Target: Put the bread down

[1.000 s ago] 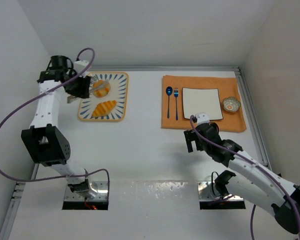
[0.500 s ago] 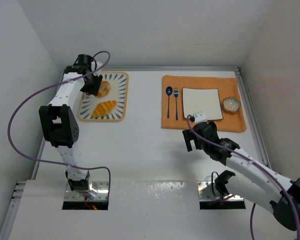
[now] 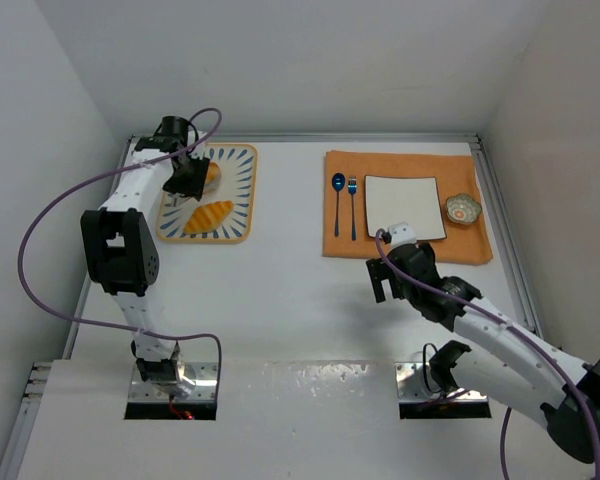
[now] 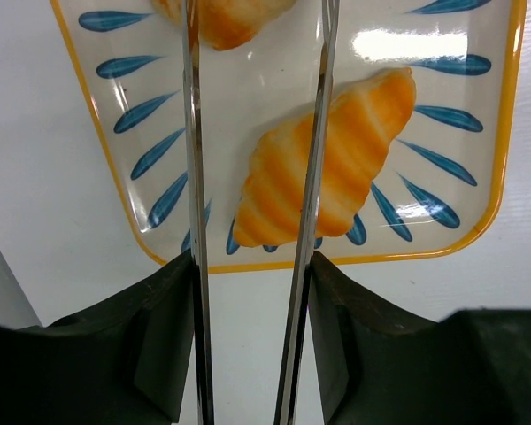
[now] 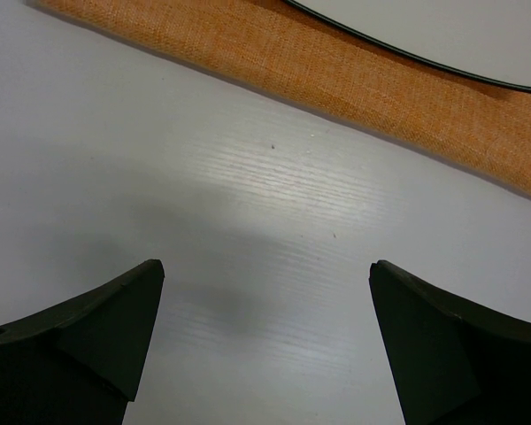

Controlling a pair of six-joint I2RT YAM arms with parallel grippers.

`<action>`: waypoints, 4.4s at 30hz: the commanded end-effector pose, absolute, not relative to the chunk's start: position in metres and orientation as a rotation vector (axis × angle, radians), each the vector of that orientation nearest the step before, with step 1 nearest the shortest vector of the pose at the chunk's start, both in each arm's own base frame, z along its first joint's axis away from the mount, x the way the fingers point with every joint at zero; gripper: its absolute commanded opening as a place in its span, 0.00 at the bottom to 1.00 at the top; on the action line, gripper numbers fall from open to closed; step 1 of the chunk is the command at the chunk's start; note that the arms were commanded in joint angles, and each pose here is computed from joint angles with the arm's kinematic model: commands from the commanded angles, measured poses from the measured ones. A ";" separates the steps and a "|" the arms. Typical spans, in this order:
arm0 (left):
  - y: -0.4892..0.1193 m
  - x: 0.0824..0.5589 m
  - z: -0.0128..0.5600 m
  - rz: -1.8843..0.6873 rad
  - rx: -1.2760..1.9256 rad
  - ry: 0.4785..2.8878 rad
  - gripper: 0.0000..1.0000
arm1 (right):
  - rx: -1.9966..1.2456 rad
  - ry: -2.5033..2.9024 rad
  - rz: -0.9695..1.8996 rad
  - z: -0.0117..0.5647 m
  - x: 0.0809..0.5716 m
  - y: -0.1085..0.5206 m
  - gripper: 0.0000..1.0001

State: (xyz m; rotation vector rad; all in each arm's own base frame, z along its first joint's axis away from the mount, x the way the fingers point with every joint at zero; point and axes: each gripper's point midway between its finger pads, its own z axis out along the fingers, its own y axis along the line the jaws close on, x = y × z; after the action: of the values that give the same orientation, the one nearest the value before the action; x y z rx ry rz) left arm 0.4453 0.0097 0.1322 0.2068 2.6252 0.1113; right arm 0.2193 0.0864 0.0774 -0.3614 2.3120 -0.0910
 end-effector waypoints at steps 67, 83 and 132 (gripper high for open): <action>-0.405 0.420 0.282 -0.614 1.010 1.873 0.52 | 0.118 2.235 -0.365 0.109 0.191 -0.006 0.99; -0.058 0.358 0.220 -0.073 0.714 2.337 0.56 | -0.025 2.321 -0.177 0.093 0.200 0.034 0.98; 0.045 0.375 0.121 -0.125 0.589 2.616 0.57 | -0.076 2.358 -0.117 0.095 0.199 0.047 0.98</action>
State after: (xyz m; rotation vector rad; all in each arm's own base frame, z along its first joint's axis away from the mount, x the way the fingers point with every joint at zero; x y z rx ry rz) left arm 0.3791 0.0463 0.1277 0.5538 2.5859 -0.1106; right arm 0.1874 0.0398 0.0762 -0.0768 2.4256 -0.1548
